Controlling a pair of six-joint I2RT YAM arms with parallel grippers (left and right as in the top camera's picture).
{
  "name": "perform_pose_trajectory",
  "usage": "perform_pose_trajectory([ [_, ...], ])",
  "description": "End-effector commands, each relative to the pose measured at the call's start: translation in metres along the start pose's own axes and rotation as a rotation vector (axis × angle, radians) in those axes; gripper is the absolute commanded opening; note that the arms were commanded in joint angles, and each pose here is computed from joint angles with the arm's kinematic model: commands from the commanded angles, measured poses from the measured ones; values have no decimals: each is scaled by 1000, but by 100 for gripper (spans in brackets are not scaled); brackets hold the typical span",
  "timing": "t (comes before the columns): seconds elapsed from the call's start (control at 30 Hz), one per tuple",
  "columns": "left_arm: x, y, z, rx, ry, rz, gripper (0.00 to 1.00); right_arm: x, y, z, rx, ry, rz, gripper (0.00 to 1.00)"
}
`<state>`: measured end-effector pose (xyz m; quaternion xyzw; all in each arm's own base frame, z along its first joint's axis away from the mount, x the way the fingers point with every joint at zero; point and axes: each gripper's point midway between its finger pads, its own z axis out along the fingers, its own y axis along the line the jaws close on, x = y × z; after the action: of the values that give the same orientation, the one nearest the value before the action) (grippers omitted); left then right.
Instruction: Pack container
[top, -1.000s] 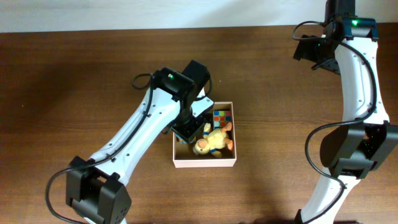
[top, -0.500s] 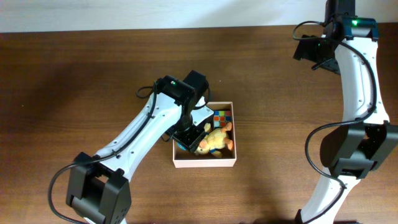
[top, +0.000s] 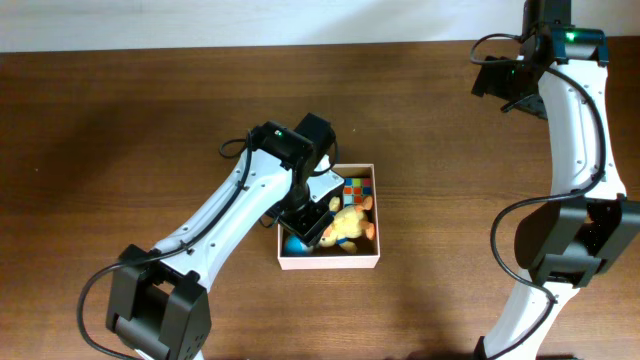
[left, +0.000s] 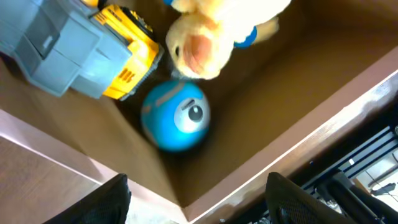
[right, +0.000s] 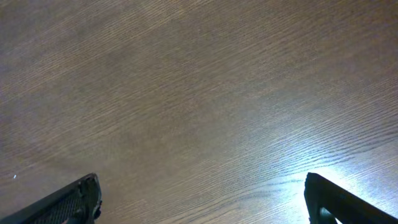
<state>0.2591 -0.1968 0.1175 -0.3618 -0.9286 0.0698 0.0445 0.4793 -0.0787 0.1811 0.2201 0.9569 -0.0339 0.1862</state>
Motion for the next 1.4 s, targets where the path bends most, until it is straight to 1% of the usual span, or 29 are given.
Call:
perform_pose_trajectory([
  [0.0,-8,-2,-2,6,-42,18,72,1,1,1,-4,5,2,99],
  [0.07,-19,0,-6,-2,-90,24,73,1,1,1,-4,5,2,99],
  [0.1,-23,0,-8,-5,-107,27,76,1,1,1,-4,5,2,99],
  [0.23,-45,4,-31,-38,-200,39,78,1,1,1,-4,5,2,99],
  [0.43,-72,22,-83,-185,-338,42,79,1,1,1,-4,5,2,99],
  [0.53,-84,35,-118,-289,-423,19,79,1,1,1,-4,5,2,99],
  [0.63,-91,44,-141,-333,-486,-6,79,1,1,1,-4,5,2,99],
  [0.7,-93,49,-152,-342,-516,-28,87,1,1,1,-4,5,2,99],
  [0.73,-93,53,-157,-341,-531,-53,87,1,1,1,-4,5,2,99],
  [0.77,-92,57,-161,-339,-543,-85,92,1,1,1,-4,5,2,99],
  [0.87,-89,70,-166,-328,-564,-190,95,1,1,1,-4,5,2,99],
  [1.0,-78,102,-171,-327,-584,-377,96,1,1,1,-4,5,2,99],
  [1.13,-55,146,-178,-397,-580,-551,97,1,1,1,-4,5,2,99],
  [1.2,-44,165,-181,-416,-577,-604,100,1,1,1,-4,5,2,99],
  [1.23,-36,177,-182,-423,-575,-637,99,1,1,1,-4,5,2,99],
  [1.37,-18,198,-183,-432,-558,-701,99,1,1,1,-4,5,2,99],
])
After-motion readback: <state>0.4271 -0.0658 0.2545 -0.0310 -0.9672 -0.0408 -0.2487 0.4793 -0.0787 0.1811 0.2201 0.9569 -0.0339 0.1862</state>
